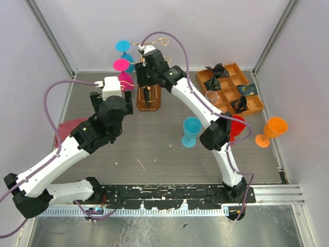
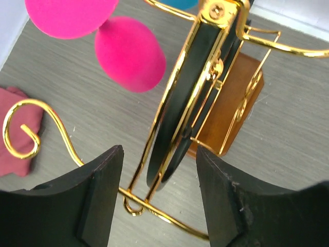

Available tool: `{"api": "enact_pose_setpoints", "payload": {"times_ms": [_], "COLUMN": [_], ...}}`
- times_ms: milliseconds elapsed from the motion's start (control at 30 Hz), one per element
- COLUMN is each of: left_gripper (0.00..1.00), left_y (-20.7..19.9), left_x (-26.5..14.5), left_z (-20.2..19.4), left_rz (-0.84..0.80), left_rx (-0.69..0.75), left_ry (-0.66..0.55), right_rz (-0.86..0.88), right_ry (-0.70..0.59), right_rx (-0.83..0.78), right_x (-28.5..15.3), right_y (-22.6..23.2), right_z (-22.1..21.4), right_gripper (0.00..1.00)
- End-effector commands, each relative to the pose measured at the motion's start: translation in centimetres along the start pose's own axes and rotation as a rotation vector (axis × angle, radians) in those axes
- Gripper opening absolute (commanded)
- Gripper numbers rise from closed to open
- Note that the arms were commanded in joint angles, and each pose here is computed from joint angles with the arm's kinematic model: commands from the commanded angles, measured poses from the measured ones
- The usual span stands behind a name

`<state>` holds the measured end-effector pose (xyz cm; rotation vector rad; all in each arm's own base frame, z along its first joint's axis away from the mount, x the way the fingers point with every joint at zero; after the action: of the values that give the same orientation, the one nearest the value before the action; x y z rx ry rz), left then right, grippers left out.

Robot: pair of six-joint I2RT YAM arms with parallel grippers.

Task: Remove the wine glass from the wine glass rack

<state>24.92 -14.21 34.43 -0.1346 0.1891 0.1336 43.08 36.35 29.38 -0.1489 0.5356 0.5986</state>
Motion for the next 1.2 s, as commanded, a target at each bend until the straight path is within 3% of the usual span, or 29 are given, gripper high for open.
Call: {"api": "enact_pose_setpoints", "payload": {"times_ms": [0, 100, 333, 500, 767, 967, 1167], "left_gripper": [0.92, 0.92, 0.92, 0.93, 0.94, 0.94, 0.94], "left_y": [2.0, 2.7, 3.1, 2.2, 0.2, -0.3, -1.9], "left_x": [0.4, 1.1, 2.7, 4.3, 6.6, 7.7, 10.1], "left_z": [1.5, 1.5, 1.7, 2.4, 3.7, 5.4, 5.3], "left_rz": [0.046, 0.047, 0.043, 0.023, -0.089, -0.160, -0.286], "left_rx": [-0.114, -0.138, -0.160, -0.156, -0.195, -0.270, -0.403], "left_ry": [-0.015, -0.003, 0.004, -0.001, 0.012, 0.006, 0.079], "right_rz": [-0.067, -0.151, -0.234, -0.255, -0.278, -0.248, -0.136], "right_ry": [-0.142, -0.092, 0.000, 0.036, 0.013, 0.010, -0.006], "right_rx": [-0.080, -0.121, -0.213, -0.266, -0.271, -0.418, -0.449], "right_x": [-1.3, -0.2, -1.7, -5.0, -10.3, -11.7, -12.2], "right_y": [0.2, -0.2, -2.4, -5.5, -10.6, -11.5, -10.9], "right_z": [3.8, 2.3, 0.2, -0.1, 0.2, 0.6, 0.8], "right_gripper": [0.65, 0.62, 0.28, 0.17, 0.16, 0.16, 0.13]}}
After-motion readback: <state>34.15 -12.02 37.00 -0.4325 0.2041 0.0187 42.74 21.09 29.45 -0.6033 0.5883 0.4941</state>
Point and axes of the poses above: each gripper's point midway between its finger pads, its own x axis out along the fingers, its own y axis along the line the jaws close on, z = x × y, the point moved 4 cm from there along -x, back along the fingers, and after that the axes turned 11 degrees about -x, right-handed, at the moved point
